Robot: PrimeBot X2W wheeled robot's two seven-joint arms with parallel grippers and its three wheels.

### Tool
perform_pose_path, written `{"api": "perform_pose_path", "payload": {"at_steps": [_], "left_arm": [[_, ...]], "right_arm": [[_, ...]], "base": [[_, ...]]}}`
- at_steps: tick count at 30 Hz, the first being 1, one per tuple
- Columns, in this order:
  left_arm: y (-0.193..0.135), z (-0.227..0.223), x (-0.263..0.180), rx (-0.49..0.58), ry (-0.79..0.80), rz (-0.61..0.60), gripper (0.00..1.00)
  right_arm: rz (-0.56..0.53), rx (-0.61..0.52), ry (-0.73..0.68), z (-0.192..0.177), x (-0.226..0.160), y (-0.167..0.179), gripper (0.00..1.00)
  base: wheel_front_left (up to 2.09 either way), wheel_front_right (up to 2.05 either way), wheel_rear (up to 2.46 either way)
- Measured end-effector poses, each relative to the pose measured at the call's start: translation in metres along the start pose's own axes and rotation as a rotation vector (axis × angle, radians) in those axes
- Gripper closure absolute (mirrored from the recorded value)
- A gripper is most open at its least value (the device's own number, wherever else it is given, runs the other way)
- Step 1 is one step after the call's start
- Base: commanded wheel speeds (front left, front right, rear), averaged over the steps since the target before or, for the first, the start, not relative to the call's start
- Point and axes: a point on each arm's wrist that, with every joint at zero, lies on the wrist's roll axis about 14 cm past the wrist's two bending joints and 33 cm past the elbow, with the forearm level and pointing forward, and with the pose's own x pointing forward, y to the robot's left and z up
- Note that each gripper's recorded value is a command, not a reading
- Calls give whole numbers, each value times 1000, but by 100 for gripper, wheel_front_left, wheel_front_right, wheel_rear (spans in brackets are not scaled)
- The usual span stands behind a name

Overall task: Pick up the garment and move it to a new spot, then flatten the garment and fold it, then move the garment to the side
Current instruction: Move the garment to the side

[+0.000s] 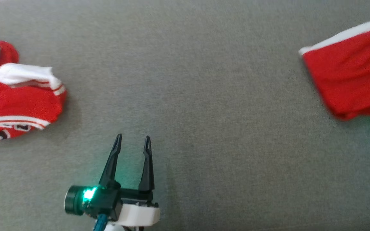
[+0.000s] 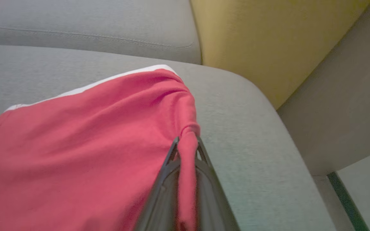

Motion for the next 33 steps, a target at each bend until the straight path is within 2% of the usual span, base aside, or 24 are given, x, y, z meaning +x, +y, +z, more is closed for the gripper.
{"api": "perform_pose_path", "payload": {"at_steps": [7,8,9,10,14,18,20,23,28,33], "left_arm": [[-11,-16,19,-5,36,-56,0],[-12,-17,20,-6,38,-61,0],[-14,-18,20,-7,41,-70,0],[-15,-18,21,-7,42,-75,0],[-16,-13,22,-1,27,-82,0],[-16,-6,19,-4,12,-76,0],[-15,-2,15,-15,3,-65,0],[-12,7,7,-21,-16,-44,0],[-5,16,-18,-24,-40,-4,0],[13,31,-45,-10,-91,81,0]], "right_arm": [[-165,-44,14,3,-5,-68,100],[-180,-53,21,2,-6,-74,92],[-193,-60,27,1,-8,-79,65],[-206,-67,34,0,-10,-83,0],[-237,-111,13,12,-14,-95,0],[-199,-121,-100,47,-8,-75,0],[-147,-93,-160,57,-6,-47,0],[-32,-65,-189,45,-13,8,0],[128,-8,-193,14,-47,85,0],[274,78,-279,25,-82,155,0]], "base": [[0,0,0],[0,0,0],[0,0,0],[0,0,0],[0,0,0],[0,0,0],[0,0,0],[0,0,0],[0,0,0],[0,0,0]]}}
